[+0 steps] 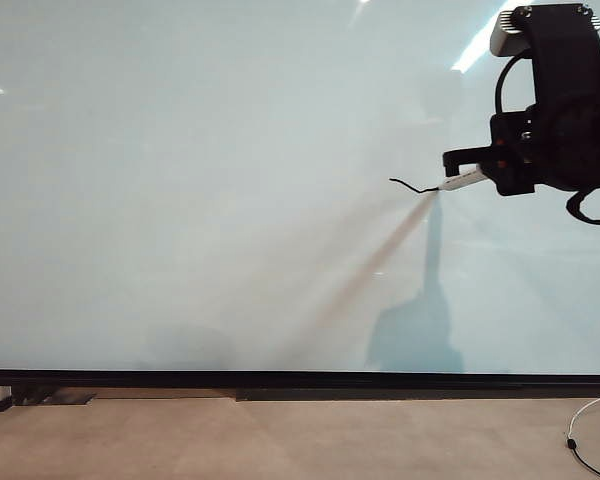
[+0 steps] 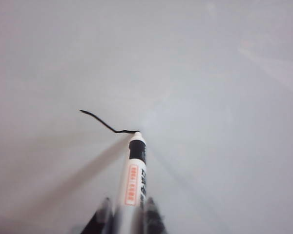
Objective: Pick up the pen on the shelf to the right of the whiteboard and draw a straight line.
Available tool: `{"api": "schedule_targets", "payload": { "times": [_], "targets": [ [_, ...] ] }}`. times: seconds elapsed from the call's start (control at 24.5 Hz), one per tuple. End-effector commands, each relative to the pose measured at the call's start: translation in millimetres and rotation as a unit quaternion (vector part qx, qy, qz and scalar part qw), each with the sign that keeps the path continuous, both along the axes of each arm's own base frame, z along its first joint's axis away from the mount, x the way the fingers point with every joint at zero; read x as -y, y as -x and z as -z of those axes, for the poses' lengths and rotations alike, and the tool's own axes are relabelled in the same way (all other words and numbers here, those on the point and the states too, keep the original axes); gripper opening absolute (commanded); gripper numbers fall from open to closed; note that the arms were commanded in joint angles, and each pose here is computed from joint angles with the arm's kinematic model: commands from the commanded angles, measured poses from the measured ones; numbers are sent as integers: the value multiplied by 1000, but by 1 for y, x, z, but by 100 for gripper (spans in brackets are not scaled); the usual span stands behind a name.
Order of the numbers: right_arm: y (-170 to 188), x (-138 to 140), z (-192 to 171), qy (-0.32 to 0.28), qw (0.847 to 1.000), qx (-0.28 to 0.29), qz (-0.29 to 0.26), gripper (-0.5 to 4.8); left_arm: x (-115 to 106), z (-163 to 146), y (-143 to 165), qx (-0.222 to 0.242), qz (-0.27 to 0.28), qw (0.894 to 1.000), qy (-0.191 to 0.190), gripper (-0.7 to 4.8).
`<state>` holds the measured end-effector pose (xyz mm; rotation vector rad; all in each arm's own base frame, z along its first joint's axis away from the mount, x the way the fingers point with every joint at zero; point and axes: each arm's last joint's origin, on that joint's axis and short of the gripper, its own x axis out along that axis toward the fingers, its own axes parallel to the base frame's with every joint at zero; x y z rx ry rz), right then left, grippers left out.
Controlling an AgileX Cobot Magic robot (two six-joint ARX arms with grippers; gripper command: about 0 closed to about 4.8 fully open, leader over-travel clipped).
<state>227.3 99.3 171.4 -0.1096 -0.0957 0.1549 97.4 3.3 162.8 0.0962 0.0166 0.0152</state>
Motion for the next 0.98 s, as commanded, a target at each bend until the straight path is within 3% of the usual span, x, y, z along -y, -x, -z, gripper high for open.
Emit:
{"api": "schedule_targets", "payload": {
  "times": [0.04,0.98],
  "targets": [
    [-4,9,-7,-9,999,22,45,-8,0,-2,0,8,1,1000,0,-5],
    [15,46,-14,15,995,33,98,-8,0,-2,0,8,1,1000,0,-5]
  ]
}}
